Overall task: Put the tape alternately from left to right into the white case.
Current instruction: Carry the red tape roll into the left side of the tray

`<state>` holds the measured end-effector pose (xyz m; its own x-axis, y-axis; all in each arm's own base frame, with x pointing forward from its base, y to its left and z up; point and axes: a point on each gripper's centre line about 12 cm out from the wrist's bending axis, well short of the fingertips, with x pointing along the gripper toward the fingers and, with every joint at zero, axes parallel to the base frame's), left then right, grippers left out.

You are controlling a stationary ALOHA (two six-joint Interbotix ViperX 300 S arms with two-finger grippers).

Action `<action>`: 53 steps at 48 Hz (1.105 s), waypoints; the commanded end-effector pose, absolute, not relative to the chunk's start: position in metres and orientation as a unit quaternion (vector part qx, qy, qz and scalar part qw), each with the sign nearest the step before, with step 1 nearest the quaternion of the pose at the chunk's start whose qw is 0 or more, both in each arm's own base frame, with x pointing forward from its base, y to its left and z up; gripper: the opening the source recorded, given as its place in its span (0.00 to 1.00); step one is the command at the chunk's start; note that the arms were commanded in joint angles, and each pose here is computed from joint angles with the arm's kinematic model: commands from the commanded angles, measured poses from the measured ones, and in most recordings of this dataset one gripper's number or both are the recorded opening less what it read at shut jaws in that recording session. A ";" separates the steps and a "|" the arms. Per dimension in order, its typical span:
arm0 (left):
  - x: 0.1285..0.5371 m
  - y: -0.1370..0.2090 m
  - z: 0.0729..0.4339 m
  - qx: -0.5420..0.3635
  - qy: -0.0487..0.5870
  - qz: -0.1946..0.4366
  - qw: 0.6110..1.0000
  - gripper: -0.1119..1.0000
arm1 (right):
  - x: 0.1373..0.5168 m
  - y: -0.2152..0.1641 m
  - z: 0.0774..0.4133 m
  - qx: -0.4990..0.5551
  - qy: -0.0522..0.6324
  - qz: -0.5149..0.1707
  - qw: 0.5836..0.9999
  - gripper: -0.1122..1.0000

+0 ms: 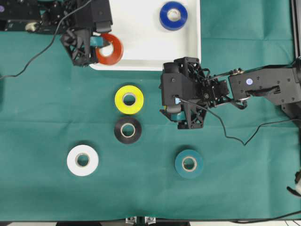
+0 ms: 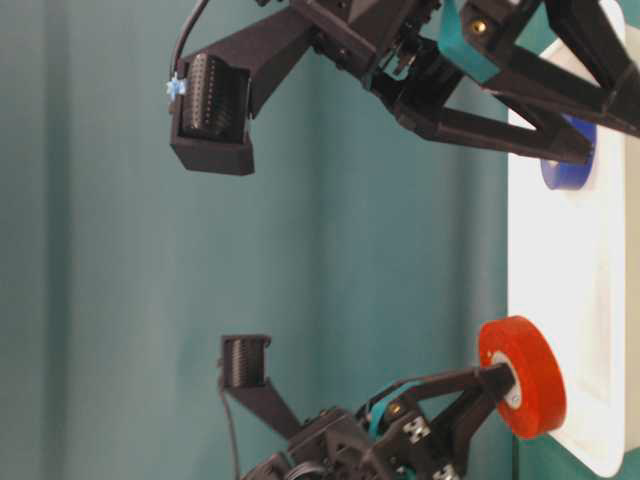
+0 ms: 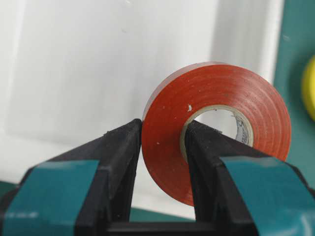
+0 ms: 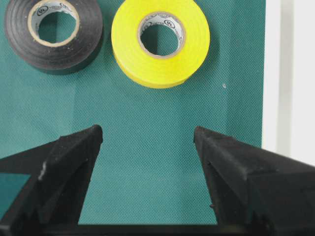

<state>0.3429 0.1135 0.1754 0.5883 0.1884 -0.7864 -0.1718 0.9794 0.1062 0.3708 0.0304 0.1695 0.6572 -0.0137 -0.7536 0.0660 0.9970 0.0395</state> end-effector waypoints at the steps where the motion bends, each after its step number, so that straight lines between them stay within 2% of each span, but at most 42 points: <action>1: 0.350 0.125 0.183 0.017 0.425 0.111 0.898 0.07 | 0.373 0.033 0.177 0.032 0.402 -0.018 0.915 0.84; 14: 0.354 0.147 0.161 0.021 0.450 0.119 0.885 0.07 | 0.372 0.033 0.176 0.033 0.403 -0.018 0.914 0.84; 43: 0.355 0.142 0.157 0.015 0.459 0.114 0.881 0.08 | 0.373 0.033 0.176 0.032 0.400 -0.016 0.916 0.84; 45: 0.355 0.141 0.158 0.016 0.459 0.112 0.881 0.11 | 0.373 0.033 0.176 0.032 0.401 -0.016 0.915 0.84; 48: 0.355 0.140 0.161 0.019 0.455 0.112 0.883 0.20 | 0.372 0.033 0.177 0.032 0.400 -0.016 0.916 0.84; 53: 0.353 0.136 0.166 0.022 0.450 0.109 0.886 0.42 | 0.372 0.033 0.175 0.032 0.402 -0.016 0.915 0.84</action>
